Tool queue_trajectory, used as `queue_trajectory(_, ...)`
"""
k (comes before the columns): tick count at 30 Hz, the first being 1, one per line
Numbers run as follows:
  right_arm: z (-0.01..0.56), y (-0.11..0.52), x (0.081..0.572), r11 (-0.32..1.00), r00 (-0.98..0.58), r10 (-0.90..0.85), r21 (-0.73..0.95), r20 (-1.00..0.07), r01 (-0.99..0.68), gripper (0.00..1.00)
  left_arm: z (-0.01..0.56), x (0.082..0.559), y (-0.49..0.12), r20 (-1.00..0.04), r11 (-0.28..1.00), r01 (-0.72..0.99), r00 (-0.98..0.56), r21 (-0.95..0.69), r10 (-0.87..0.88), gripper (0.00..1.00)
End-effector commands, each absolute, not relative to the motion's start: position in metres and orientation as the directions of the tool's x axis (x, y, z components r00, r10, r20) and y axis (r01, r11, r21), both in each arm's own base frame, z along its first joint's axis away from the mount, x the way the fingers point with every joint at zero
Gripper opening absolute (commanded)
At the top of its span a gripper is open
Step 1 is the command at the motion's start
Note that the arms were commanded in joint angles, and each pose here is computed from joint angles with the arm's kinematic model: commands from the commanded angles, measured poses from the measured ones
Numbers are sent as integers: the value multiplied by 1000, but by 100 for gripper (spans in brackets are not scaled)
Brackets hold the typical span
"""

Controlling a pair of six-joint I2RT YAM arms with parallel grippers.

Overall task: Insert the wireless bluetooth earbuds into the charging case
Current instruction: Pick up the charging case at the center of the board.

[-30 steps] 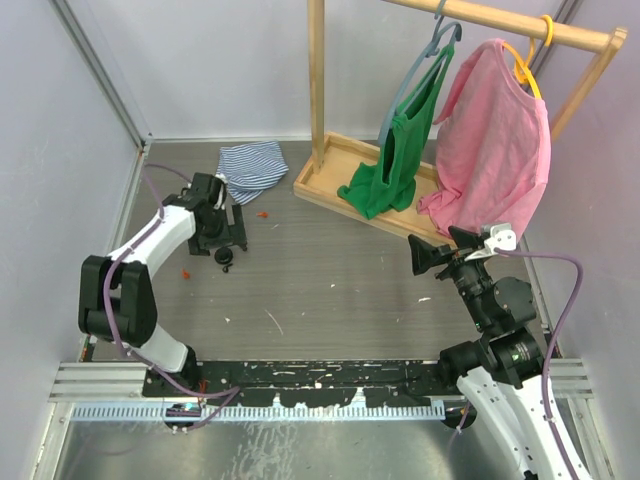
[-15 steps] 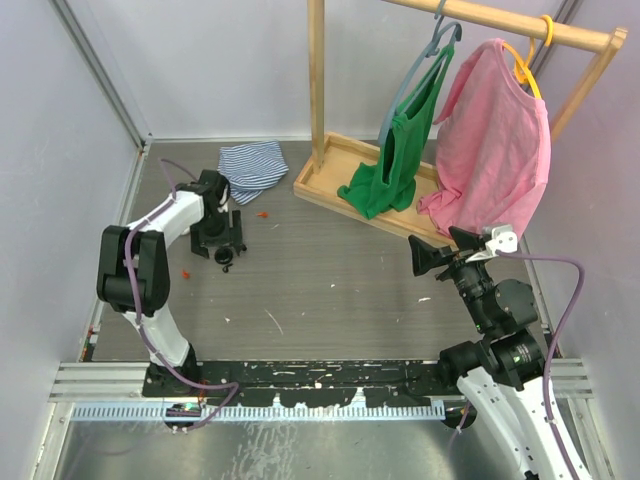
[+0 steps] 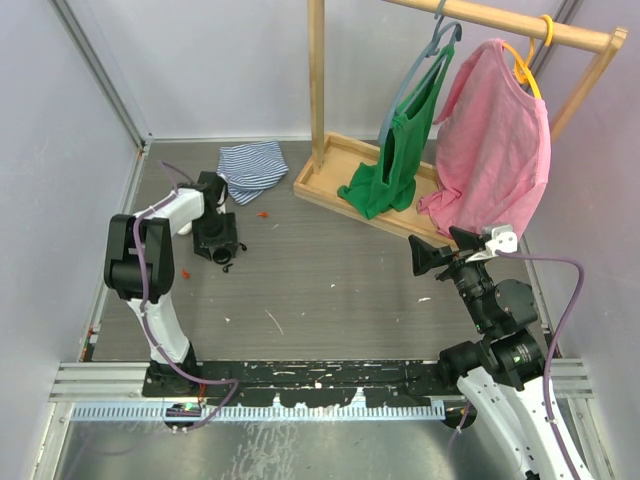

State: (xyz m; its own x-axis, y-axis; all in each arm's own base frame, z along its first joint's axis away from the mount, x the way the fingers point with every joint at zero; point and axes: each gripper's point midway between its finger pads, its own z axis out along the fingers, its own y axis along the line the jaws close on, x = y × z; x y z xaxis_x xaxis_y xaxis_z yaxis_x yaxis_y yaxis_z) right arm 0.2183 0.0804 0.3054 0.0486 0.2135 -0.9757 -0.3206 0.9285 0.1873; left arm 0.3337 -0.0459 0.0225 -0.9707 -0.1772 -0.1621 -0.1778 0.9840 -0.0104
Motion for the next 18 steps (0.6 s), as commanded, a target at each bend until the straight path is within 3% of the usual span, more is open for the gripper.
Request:
queue_trajectory(1, 318, 78, 216, 931, 106, 221, 177, -970, -320, 100, 21, 348, -48, -183, 984, -176, -966, -38, -180, 64)
queue_trajectory(8, 318, 80, 216, 927, 102, 222, 177, -970, -332, 100, 17, 345, -53, -177, 974, -213, -958, -80, -224, 55)
queue_trajectory(18, 316, 94, 218, 900, 63, 240, 198, -969, -390, 100, 42, 341, -63, -271, 949, -259, -915, -179, -300, 46)
